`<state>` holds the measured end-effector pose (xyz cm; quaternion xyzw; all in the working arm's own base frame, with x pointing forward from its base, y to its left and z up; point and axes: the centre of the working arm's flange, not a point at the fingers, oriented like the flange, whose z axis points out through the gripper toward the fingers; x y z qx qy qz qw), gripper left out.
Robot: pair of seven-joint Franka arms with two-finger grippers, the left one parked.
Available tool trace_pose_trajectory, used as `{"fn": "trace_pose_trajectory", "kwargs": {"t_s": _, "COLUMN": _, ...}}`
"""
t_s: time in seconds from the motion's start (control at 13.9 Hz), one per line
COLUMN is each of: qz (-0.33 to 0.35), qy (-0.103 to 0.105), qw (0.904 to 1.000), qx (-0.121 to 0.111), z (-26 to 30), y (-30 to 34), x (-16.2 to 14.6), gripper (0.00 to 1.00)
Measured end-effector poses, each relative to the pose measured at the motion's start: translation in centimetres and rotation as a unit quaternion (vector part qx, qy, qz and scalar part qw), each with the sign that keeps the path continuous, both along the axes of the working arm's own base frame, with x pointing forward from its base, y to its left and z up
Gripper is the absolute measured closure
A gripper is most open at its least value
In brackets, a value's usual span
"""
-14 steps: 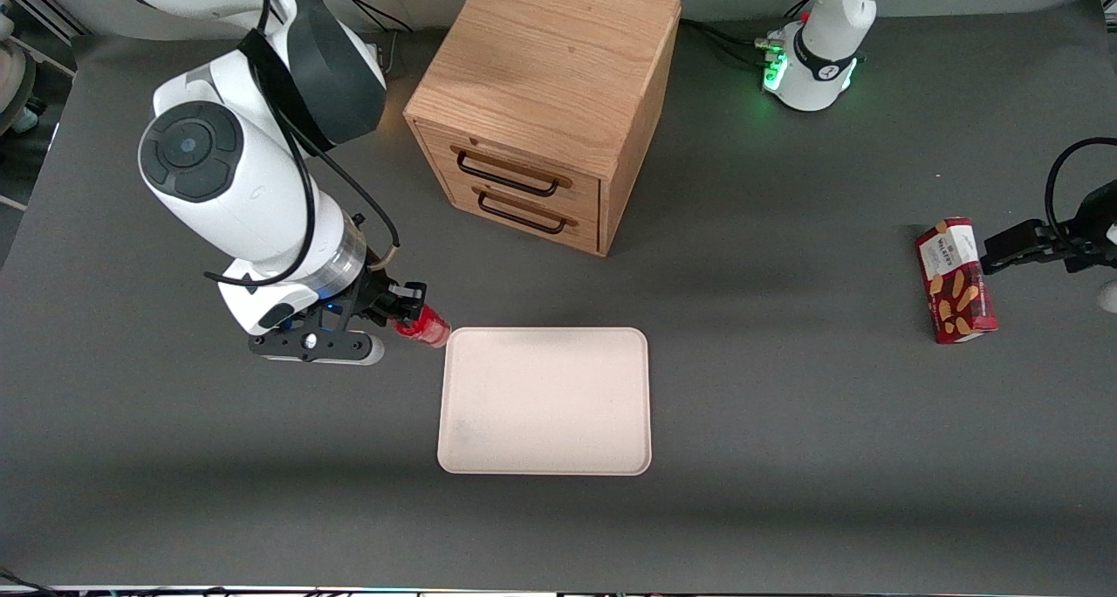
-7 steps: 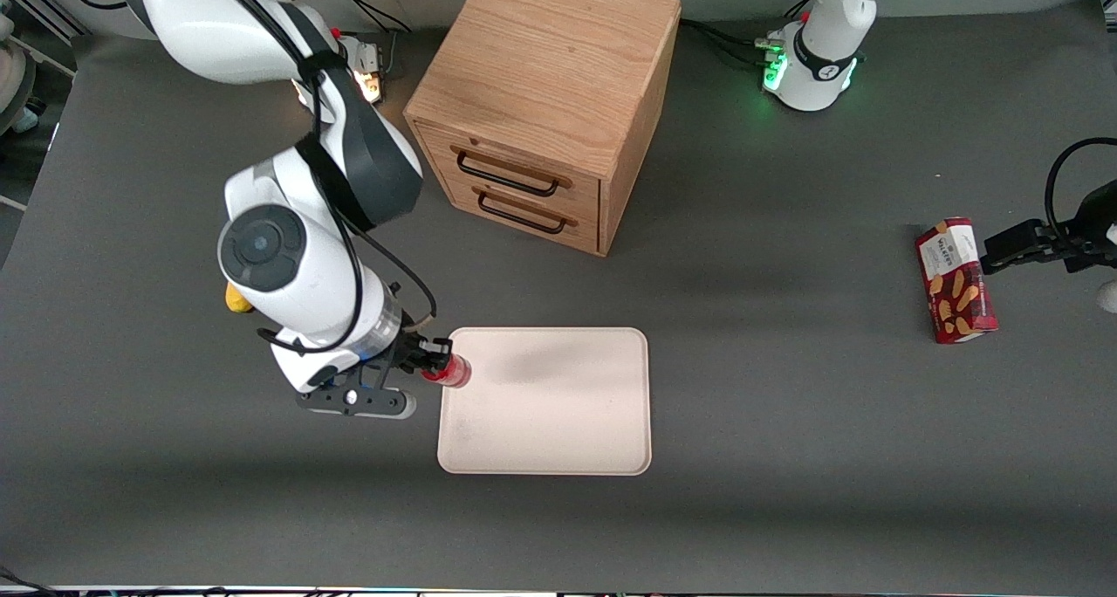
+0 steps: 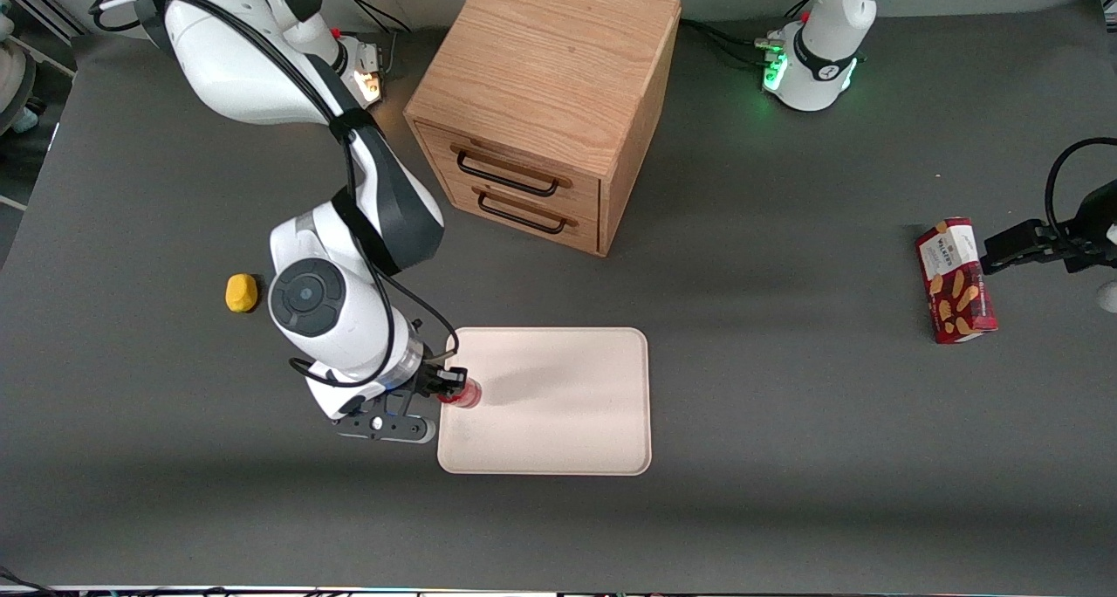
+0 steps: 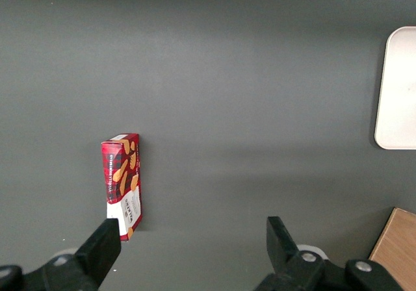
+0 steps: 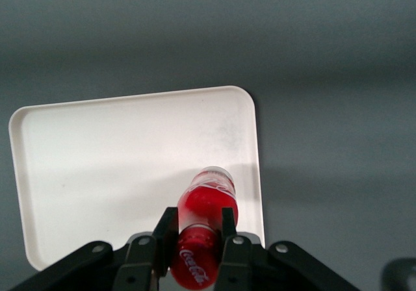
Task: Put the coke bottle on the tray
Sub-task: 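Lower the bottle onto the tray and open the right gripper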
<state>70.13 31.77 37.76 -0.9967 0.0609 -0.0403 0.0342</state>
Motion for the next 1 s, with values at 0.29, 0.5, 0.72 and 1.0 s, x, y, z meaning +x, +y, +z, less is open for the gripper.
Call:
{"fn": "trace_pose_trajectory", "kwargs": {"t_s": 0.29, "qz": -0.003, "qy": 0.007, "qw": 0.9999, "qx": -0.007, "z": -2.7, "y": -0.5, "x": 0.0, "gripper": 0.68}}
{"fn": "trace_pose_trajectory", "kwargs": {"t_s": 0.5, "qz": 0.001, "qy": 0.007, "qw": 0.9998, "qx": -0.021, "z": -3.4, "y": -0.7, "x": 0.0, "gripper": 0.68}}
{"fn": "trace_pose_trajectory", "kwargs": {"t_s": 0.72, "qz": 0.002, "qy": 0.008, "qw": 0.9997, "qx": -0.024, "z": -4.1, "y": -0.8, "x": 0.0, "gripper": 0.68}}
{"fn": "trace_pose_trajectory", "kwargs": {"t_s": 1.0, "qz": 0.002, "qy": 0.008, "qw": 0.9997, "qx": -0.024, "z": -4.2, "y": -0.8, "x": 0.0, "gripper": 0.68}}
